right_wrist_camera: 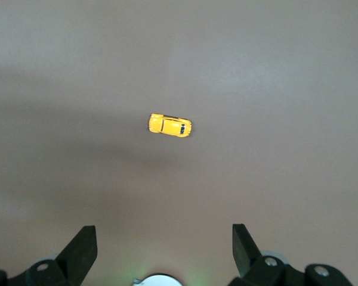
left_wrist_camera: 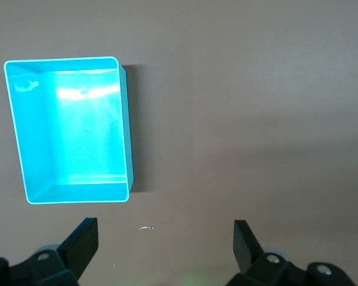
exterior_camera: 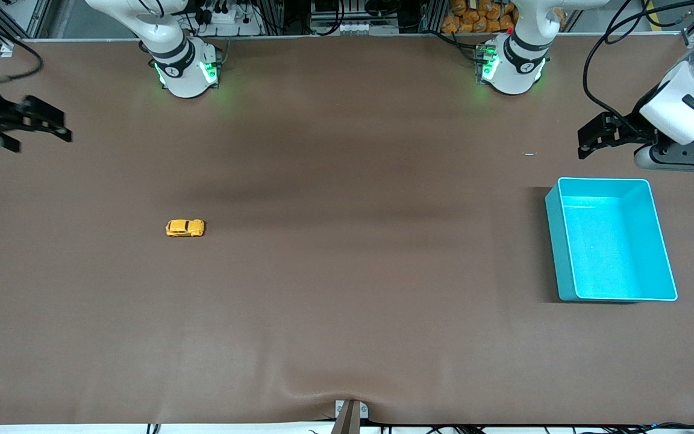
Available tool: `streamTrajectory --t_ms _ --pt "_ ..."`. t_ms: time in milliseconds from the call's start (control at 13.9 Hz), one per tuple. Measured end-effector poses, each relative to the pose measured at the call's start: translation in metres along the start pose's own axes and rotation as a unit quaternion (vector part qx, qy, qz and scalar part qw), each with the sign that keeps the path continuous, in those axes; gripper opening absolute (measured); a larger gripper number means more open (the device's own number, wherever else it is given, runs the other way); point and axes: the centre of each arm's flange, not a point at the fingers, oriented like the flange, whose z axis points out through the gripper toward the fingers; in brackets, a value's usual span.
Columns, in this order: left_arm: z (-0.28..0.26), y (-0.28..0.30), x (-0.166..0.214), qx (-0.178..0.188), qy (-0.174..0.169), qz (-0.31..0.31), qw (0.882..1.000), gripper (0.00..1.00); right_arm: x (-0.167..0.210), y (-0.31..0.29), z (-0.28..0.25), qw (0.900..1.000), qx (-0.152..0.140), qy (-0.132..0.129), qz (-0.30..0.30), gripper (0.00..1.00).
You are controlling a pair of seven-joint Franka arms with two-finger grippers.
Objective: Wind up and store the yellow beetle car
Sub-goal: 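Move the right gripper above the yellow toy car, then lower the right gripper and grasp the yellow car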
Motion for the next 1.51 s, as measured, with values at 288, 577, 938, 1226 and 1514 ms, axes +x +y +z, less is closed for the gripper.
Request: streamTrajectory --t_ms 288,577,938,1226,1514 --pt "0.001 -0.002 0.0 0.0 -0.001 -0.001 1.0 1.0 0.028 -0.005 0.103 0.984 0.0 -0.005 -0.179 1.0" --pt "0.002 -0.002 0.001 0.0 -0.002 -0.002 1.0 1.0 0.033 -0.02 0.207 0.946 -0.016 0.01 -0.322 1.0" --pt "0.003 -0.003 0.001 0.0 -0.003 -0.002 1.0 1.0 0.045 -0.03 0.309 0.874 -0.034 -0.008 -0.485 1.0" --pt "0.009 -0.003 0.004 0.0 -0.008 -0.002 1.0 1.0 0.054 -0.036 0.355 0.831 -0.031 -0.017 -0.555 0.98" --pt "0.013 -0.002 0.008 0.0 -0.008 -0.002 1.0 1.0 0.054 -0.034 0.38 0.821 -0.019 -0.029 -0.569 0.93"
